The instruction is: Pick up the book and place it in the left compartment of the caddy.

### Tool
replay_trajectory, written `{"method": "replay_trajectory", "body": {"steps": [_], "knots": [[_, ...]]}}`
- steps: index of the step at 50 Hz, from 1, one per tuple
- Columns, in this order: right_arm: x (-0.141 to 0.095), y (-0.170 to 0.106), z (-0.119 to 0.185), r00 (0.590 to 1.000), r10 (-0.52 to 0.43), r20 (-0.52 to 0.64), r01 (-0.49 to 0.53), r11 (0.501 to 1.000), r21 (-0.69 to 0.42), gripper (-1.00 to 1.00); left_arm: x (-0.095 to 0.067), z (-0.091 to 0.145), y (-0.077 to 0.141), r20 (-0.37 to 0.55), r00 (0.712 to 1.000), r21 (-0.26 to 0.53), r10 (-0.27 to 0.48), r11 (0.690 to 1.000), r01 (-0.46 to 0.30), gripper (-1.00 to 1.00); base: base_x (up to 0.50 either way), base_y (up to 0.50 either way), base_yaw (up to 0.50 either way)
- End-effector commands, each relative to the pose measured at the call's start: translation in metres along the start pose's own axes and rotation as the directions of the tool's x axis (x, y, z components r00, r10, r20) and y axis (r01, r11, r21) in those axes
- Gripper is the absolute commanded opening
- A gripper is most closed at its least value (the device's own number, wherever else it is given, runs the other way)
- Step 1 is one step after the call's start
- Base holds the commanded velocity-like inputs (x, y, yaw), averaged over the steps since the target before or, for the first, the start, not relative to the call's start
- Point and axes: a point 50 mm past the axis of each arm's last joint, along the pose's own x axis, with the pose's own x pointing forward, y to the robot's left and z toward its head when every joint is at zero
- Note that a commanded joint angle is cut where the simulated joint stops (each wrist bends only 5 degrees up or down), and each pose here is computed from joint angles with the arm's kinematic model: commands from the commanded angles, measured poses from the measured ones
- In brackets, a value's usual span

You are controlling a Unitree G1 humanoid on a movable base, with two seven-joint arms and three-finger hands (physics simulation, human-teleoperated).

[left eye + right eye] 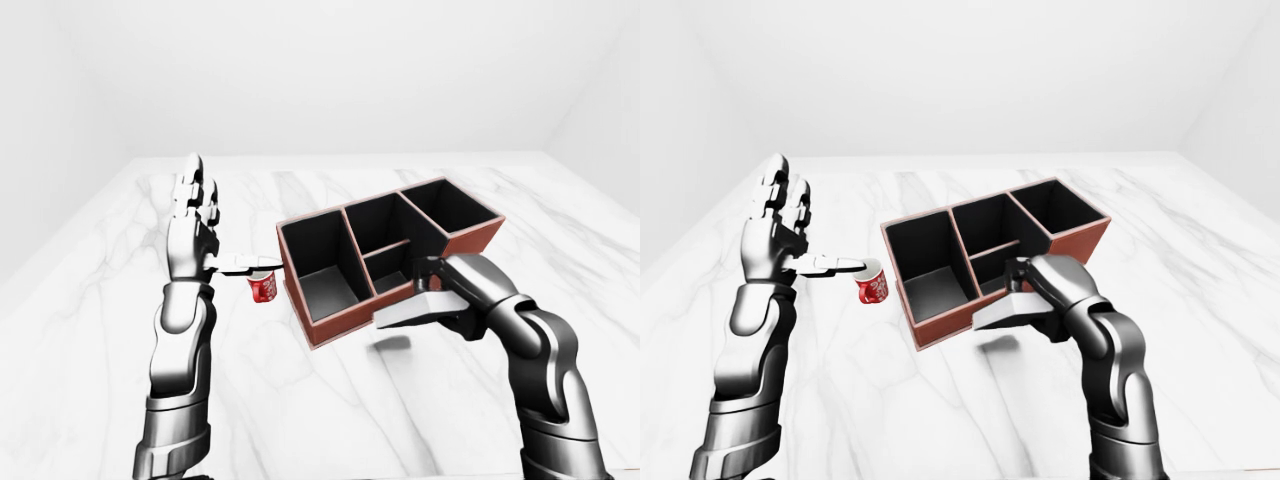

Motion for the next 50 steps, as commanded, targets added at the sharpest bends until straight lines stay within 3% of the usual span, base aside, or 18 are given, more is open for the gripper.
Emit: {"method": "replay_trajectory", "body": {"steps": [1,5,14,35,50], "knots": [[-0.006,-0.052,0.025,0.963,-0.202,0.179,0.201,0.979,0.024,-1.00,0.001,0.003,0.000,0.011,1.000,0.005,0.001,1.000,-0.001,1.00,0.00,0.00,0.00],[-0.007,-0.063,0.031,0.946,-0.236,0.222,0.236,0.971,0.025,-1.00,0.001,0.006,0.002,0.023,1.000,0.006,0.003,1.000,-0.003,1.00,0.00,0.00,0.00],[0.013,-0.078,0.055,0.922,-0.233,0.310,0.244,0.970,0.004,-1.00,0.002,0.007,0.002,0.027,1.000,0.010,0.003,1.000,-0.003,1.00,0.00,0.00,0.00],[0.084,-0.106,0.076,0.956,-0.108,0.274,0.133,0.988,-0.075,-1.00,0.000,0.002,0.005,0.009,1.000,0.008,0.012,1.000,-0.012,1.00,0.00,0.00,0.00],[0.104,-0.110,0.095,0.959,-0.058,0.277,0.089,0.991,-0.102,-1.00,-0.002,0.003,0.007,0.009,1.000,0.008,0.018,1.000,-0.018,1.00,0.00,0.00,0.00]]}}
